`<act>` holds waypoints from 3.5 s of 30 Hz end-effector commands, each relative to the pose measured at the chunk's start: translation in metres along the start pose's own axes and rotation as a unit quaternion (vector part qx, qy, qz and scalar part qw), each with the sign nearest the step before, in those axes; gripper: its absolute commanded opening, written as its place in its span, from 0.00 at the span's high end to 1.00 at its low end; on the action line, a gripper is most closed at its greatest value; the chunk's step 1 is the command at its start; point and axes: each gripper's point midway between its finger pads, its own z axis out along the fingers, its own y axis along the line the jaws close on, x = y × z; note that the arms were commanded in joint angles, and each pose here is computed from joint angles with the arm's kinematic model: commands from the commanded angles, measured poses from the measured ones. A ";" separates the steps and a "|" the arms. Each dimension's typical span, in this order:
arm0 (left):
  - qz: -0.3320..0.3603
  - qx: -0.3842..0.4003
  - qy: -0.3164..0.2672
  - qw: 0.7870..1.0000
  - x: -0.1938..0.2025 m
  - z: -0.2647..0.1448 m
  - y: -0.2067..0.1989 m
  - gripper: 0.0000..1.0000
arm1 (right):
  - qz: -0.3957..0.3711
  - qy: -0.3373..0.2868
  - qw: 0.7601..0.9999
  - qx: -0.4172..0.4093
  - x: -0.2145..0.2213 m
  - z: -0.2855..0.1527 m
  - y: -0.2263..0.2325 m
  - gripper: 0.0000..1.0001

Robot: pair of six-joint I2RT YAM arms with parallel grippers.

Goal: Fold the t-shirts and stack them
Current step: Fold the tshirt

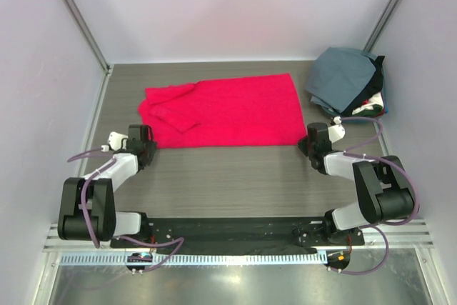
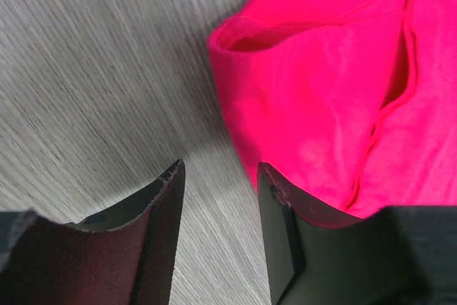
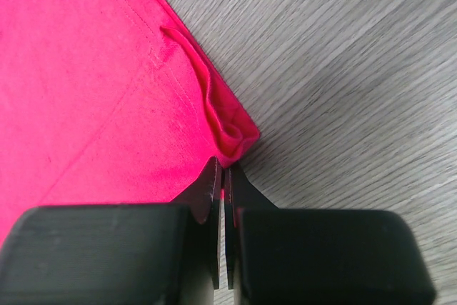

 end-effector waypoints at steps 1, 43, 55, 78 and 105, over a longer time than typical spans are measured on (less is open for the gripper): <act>-0.021 0.017 -0.015 1.000 -0.007 0.004 -0.018 0.53 | 0.004 -0.016 1.000 -0.015 -0.009 0.001 0.008 0.99; -0.027 -0.047 -0.014 0.998 -0.014 -0.002 -0.011 1.00 | 0.000 -0.073 0.997 -0.026 -0.054 -0.037 0.029 0.99; -0.048 0.132 -0.079 0.987 -0.131 -0.171 -0.156 1.00 | -0.005 -0.166 0.973 -0.158 -0.197 -0.186 0.164 0.99; -0.052 0.288 -0.141 0.946 -0.206 -0.339 -0.201 1.00 | 0.009 -0.262 0.936 -0.236 -0.270 -0.311 0.195 0.99; 0.001 0.264 -0.060 0.963 -0.139 -0.119 -0.270 1.00 | 0.029 -0.039 0.964 -0.261 -0.211 -0.070 0.220 0.99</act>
